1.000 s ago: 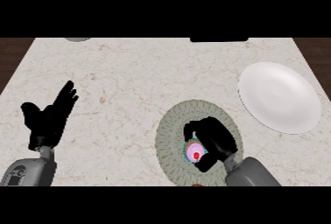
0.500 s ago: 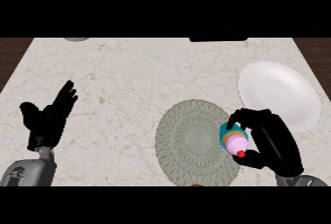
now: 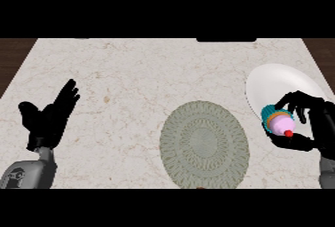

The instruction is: Pick the cupcake from the placemat and place it in the plate

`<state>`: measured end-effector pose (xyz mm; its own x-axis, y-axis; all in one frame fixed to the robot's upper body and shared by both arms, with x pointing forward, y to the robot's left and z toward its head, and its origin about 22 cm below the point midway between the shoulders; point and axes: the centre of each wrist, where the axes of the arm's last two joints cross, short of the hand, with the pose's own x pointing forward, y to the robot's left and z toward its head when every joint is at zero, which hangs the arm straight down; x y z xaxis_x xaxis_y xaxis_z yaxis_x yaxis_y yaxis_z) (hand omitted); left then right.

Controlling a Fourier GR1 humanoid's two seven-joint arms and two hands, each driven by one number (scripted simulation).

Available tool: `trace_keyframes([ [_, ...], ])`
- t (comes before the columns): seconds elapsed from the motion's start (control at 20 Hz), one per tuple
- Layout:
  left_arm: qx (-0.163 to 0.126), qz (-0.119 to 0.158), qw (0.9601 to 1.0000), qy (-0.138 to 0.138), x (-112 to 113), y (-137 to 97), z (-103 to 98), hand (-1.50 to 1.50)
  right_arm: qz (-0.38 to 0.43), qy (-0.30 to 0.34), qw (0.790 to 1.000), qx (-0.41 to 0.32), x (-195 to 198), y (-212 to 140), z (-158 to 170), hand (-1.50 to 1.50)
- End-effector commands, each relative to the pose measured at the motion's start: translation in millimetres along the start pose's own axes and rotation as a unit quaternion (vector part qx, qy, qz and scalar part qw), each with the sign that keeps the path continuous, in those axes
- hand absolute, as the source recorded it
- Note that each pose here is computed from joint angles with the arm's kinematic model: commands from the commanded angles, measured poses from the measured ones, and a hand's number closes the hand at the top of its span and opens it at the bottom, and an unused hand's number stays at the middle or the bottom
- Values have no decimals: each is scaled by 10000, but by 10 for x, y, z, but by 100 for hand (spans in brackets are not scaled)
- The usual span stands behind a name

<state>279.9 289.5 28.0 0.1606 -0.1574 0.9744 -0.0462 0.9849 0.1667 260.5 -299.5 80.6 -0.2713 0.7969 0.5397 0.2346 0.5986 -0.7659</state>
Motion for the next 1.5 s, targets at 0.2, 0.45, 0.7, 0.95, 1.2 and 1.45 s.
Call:
trace_keyframes([
  [0.2,-98,-81,9999,3,-51,-60,-67,0,59,489,9984,-284,-761,-279,-425,150],
  [0.45,-97,-22,9999,-34,-115,-77,-4,0,639,703,9953,172,-1099,-180,-411,150],
  [0.7,-106,-36,9999,-110,-82,-81,-45,0,-39,1224,9888,853,-1412,-312,-461,150],
  [0.95,-168,61,9998,-78,-78,-214,-22,0,-13,836,9842,1558,-1626,-326,-412,-150],
  [1.2,-196,-4,9998,19,-27,-136,-35,0,-410,116,9969,658,-1661,-331,-474,-150],
  [1.45,-44,-29,10000,31,-30,-31,-25,0,-1999,-971,9745,305,-1503,-417,-662,-150],
])
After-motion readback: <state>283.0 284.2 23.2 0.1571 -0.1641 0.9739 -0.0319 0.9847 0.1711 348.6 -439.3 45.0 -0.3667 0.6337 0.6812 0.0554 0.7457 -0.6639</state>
